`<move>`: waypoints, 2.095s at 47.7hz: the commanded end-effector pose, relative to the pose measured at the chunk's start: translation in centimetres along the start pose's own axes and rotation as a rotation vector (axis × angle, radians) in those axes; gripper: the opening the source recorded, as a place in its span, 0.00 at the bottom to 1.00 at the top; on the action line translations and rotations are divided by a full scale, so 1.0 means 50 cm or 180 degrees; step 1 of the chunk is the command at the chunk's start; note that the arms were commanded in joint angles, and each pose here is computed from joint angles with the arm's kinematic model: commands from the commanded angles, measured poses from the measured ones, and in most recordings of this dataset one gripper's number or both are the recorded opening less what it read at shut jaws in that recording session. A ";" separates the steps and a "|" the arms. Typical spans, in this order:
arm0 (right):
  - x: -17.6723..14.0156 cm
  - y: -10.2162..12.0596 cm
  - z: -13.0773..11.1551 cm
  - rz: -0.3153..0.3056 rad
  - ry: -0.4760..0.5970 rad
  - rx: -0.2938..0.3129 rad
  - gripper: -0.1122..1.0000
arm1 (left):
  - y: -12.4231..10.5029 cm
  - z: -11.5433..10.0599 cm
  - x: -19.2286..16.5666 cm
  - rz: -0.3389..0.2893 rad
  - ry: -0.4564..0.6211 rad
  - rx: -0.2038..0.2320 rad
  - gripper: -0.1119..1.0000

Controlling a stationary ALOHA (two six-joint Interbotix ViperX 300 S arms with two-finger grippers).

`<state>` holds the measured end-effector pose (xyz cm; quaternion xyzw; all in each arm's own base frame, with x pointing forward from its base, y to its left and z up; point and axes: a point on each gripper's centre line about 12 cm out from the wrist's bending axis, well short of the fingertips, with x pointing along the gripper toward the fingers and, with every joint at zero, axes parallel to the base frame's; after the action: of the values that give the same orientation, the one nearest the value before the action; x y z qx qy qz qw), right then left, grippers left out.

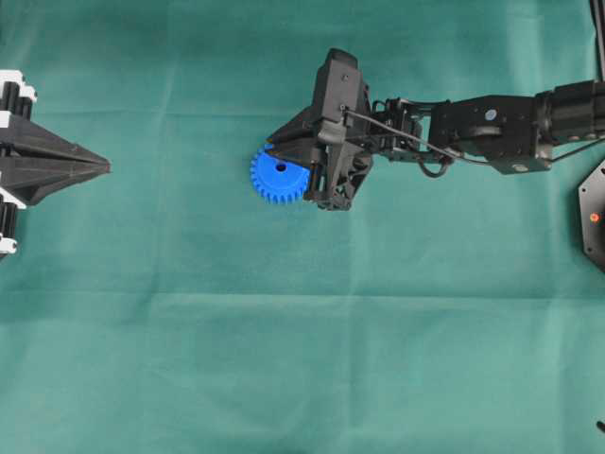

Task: Insert the shaft placed at a random location into the center hole of the medium gear at another random location.
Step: 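Align the held shaft above the gear's center hole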

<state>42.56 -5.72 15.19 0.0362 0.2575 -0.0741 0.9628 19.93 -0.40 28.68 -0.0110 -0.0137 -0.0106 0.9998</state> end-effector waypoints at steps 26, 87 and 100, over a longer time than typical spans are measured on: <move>-0.033 0.003 0.065 0.0012 -0.0268 0.0006 0.21 | -0.002 0.019 0.006 -0.0014 -0.0073 0.0004 0.10; -0.007 0.012 0.014 0.0025 -0.0135 0.0033 0.21 | -0.002 0.019 0.006 -0.0014 -0.0068 0.0004 0.10; -0.055 0.013 0.068 0.0040 -0.0374 -0.0036 0.21 | -0.002 0.019 0.006 -0.0014 -0.0078 0.0004 0.10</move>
<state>42.02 -5.19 17.10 0.0404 0.2283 -0.0725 0.9701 19.93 -0.40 28.68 -0.0110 -0.0137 -0.0106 0.9998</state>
